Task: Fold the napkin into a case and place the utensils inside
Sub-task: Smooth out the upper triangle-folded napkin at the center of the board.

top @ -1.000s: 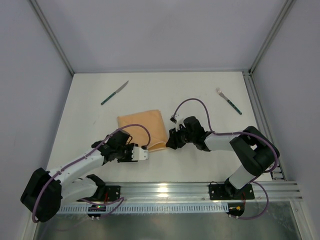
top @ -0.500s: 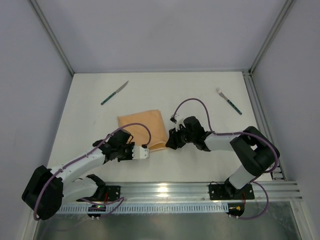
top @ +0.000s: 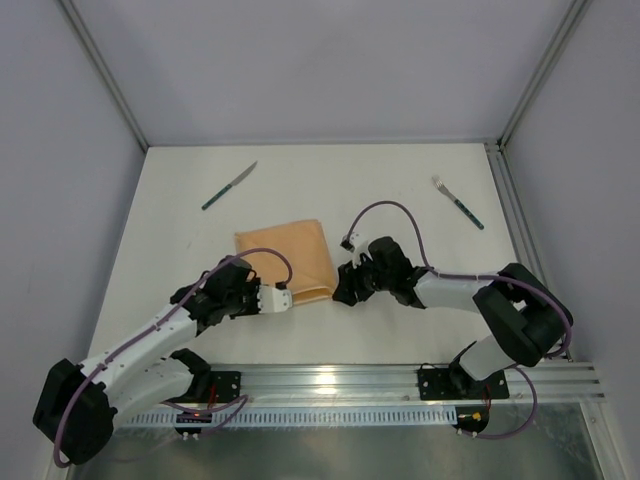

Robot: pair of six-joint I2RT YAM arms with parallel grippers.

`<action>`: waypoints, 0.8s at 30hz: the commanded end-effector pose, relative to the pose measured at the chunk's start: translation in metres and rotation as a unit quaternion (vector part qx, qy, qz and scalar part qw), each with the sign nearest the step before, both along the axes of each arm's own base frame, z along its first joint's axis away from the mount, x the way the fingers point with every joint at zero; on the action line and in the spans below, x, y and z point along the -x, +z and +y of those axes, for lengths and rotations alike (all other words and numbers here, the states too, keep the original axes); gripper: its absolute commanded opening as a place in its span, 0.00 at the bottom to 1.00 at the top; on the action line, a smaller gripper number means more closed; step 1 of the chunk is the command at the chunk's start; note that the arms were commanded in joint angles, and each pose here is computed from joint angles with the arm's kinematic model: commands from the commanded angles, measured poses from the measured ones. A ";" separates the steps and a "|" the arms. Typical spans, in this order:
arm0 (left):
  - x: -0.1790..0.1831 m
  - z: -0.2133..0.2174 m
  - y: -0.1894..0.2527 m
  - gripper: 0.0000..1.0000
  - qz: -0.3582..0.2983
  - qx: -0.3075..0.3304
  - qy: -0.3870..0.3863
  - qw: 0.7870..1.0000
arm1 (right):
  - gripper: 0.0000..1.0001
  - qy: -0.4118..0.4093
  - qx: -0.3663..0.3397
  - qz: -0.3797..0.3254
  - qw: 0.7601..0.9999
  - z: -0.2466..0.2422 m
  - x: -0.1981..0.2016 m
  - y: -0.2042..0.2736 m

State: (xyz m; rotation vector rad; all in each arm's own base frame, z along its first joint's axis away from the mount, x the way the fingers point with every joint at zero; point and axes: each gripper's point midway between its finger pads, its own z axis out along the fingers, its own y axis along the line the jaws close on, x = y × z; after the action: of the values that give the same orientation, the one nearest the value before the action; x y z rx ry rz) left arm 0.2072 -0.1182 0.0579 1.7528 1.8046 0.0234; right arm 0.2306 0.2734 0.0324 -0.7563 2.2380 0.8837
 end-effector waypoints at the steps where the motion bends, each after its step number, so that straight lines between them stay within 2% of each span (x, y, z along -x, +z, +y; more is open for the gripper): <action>1: 0.013 0.015 -0.018 0.00 0.023 -0.032 0.001 0.999 | 0.54 0.013 -0.019 -0.019 1.000 0.005 0.007 0.010; 6: 0.022 0.022 -0.030 0.00 0.039 -0.054 -0.018 0.998 | 0.56 0.006 -0.055 -0.008 0.998 0.013 0.007 0.021; 10: 0.028 0.026 -0.034 0.00 0.048 -0.068 -0.031 0.996 | 0.60 -0.043 -0.107 0.062 0.991 0.014 0.004 0.028; 14: 0.029 0.023 -0.038 0.00 0.052 -0.060 -0.033 0.996 | 0.61 -0.088 -0.121 0.122 0.981 0.012 0.003 0.023; 18: 0.025 0.021 -0.040 0.00 0.047 -0.054 -0.021 0.997 | 0.61 -0.120 -0.109 0.160 0.974 0.009 0.004 0.013; 24: 0.019 0.017 -0.038 0.00 0.039 -0.042 -0.014 0.998 | 0.62 -0.100 -0.078 0.179 0.976 0.012 0.005 -0.001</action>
State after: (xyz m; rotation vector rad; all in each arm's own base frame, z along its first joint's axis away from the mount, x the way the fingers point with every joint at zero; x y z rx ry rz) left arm 0.1815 -0.0959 0.0182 1.9107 1.8636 0.0293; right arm 0.2229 0.2790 0.0337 -0.3102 2.4242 1.1372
